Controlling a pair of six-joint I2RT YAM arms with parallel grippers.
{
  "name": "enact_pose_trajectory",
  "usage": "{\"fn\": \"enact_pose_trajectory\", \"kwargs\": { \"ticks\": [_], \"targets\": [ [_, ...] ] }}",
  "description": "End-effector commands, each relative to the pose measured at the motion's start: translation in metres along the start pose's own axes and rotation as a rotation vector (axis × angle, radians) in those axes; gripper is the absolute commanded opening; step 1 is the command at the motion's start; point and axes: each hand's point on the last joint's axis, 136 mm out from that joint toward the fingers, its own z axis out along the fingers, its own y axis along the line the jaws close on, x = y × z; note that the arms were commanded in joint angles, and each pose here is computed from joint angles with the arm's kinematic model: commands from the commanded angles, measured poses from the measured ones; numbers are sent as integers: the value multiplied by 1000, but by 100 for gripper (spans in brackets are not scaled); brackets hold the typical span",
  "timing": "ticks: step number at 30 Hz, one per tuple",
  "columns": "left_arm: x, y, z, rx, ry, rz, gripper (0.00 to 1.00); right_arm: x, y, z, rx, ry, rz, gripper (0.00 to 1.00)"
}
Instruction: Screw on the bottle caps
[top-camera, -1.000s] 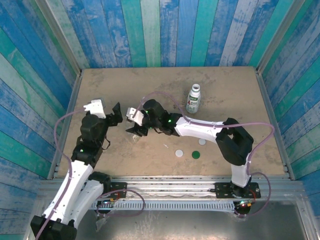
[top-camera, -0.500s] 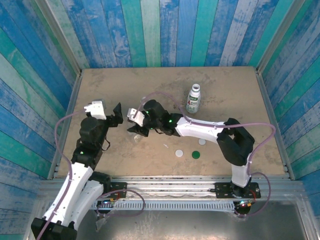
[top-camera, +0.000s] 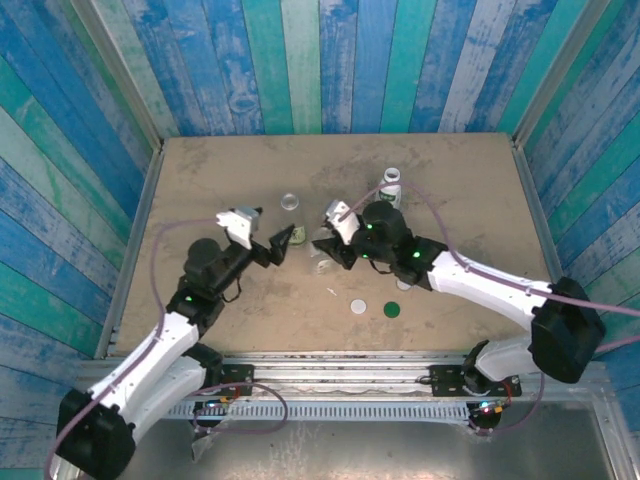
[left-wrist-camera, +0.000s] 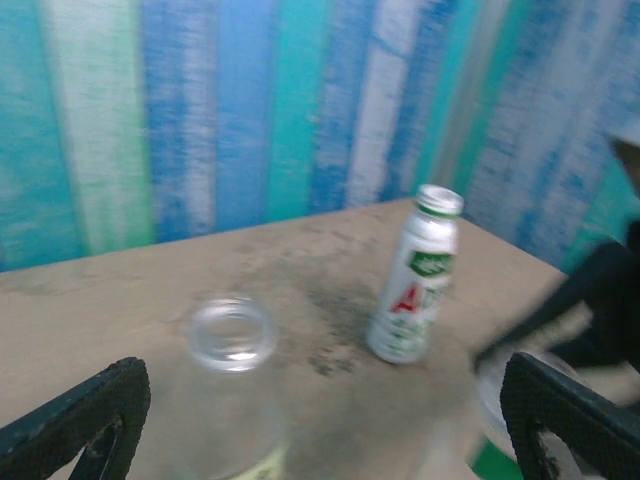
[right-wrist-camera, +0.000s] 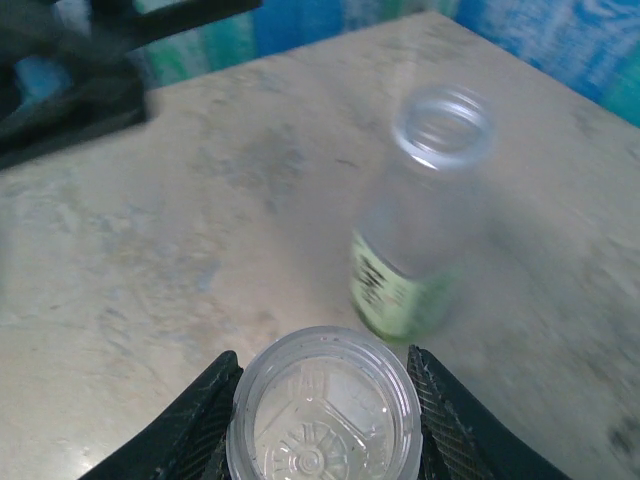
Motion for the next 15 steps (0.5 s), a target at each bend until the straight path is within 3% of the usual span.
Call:
{"fn": "enact_pose_trajectory", "kwargs": {
  "ticks": [1,10,15],
  "targets": [
    [6,-32,11,116,-74,117,94,21,-26,-13,127,40,81,33],
    [60,-81,28,333,-89,166,94,43,-33,-19,148,77,75,33],
    [88,-87,31,373,-64,175,94,51,-26,-17,108,80,74,33]
  ]
}}
